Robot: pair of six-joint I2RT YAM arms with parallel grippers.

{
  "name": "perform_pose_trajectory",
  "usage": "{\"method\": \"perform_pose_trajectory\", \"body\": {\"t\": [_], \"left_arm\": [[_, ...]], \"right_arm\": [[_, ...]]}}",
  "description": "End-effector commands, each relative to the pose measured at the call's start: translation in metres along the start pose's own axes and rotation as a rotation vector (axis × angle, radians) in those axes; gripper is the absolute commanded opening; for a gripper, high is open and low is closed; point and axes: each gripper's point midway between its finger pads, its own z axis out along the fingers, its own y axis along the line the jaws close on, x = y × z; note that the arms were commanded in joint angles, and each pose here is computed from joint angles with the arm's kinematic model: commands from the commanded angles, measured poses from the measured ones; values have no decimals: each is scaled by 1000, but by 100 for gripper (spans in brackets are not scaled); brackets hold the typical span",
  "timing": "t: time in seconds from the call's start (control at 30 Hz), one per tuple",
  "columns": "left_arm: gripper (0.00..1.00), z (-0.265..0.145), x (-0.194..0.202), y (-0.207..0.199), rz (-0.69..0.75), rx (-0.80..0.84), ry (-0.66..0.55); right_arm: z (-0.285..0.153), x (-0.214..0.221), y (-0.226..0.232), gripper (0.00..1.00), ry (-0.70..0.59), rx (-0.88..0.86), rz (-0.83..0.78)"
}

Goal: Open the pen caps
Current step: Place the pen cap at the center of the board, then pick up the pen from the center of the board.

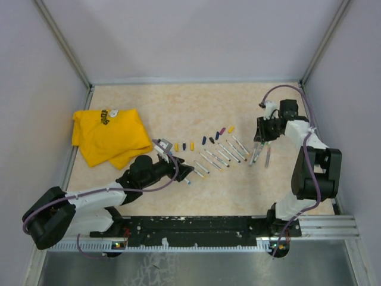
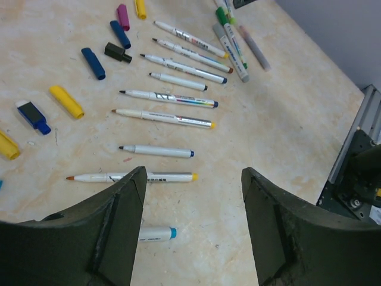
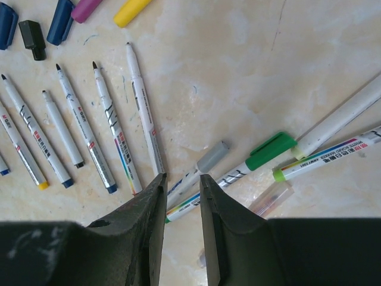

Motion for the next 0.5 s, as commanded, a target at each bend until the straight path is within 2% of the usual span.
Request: {"method": "perform_pose_trajectory", "body": {"t": [0.0,0.27,0.47], "left_arm": [[70,-10,-28,-13,-27,49,-114],[72,-24,-22,-6,-54,19,-133],[78,-30,-20,-5,-84,12,-151]], "right_arm": [[0,4,3,29,17,11,-23],[1,9,2,30,34,31,-42],[3,11,5,32,58,49,-72]]}}
